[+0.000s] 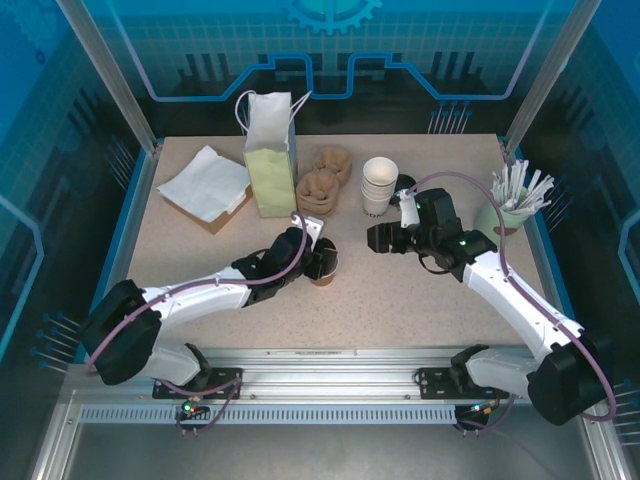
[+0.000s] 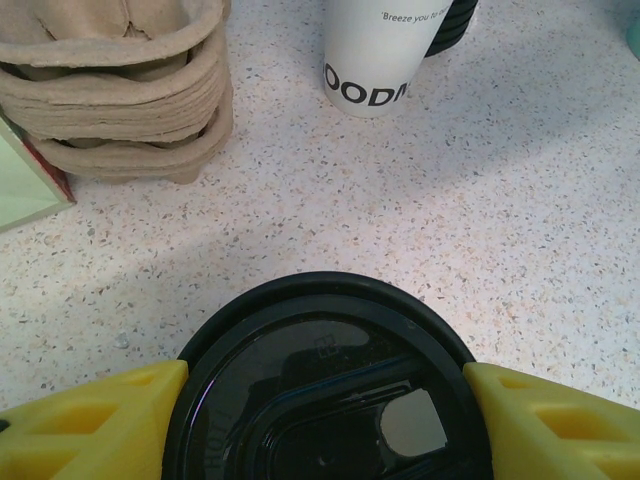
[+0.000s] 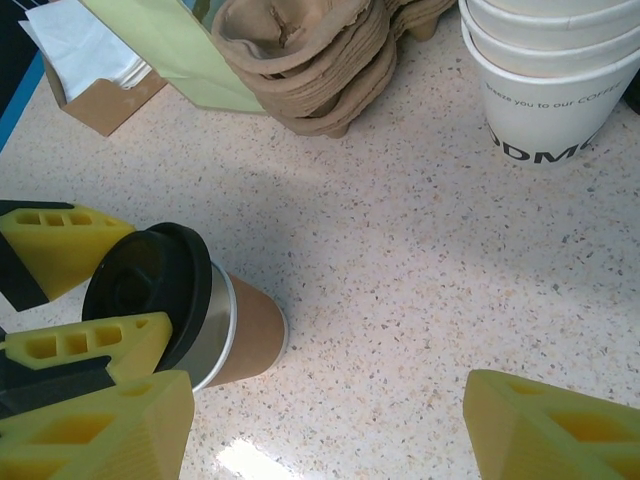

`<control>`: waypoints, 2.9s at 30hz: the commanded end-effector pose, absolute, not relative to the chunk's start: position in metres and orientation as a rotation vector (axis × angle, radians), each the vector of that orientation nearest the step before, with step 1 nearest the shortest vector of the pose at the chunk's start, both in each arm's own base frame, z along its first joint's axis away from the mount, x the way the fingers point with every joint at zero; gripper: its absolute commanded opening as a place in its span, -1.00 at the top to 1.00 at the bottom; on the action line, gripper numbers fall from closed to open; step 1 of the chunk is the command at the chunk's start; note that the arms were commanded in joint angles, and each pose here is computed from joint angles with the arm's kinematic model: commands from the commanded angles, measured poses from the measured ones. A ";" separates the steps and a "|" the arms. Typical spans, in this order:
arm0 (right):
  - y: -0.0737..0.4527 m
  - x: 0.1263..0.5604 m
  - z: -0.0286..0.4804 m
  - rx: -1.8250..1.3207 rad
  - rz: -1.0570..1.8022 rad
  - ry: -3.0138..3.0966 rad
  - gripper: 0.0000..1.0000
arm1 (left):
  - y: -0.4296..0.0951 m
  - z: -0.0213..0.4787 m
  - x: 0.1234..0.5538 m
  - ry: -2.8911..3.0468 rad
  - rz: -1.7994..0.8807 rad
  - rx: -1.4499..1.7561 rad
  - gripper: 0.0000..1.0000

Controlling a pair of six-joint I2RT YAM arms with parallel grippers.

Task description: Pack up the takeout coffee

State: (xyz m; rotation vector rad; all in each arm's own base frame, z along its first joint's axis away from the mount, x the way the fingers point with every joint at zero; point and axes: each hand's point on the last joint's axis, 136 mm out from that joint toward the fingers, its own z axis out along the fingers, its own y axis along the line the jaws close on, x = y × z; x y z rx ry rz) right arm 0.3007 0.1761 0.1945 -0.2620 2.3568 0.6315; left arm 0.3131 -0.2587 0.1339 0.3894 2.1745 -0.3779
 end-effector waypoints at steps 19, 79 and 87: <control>0.175 0.299 0.200 -0.272 0.639 2.347 -0.46 | -0.267 0.122 0.309 2.212 -0.343 0.437 -0.36; 0.176 0.296 0.194 -0.272 0.641 2.363 -0.48 | -0.277 0.101 0.291 2.296 -0.276 0.524 -0.48; 0.177 0.296 0.192 -0.273 0.637 2.369 -0.47 | -0.270 0.088 0.288 2.344 -0.217 0.539 -0.34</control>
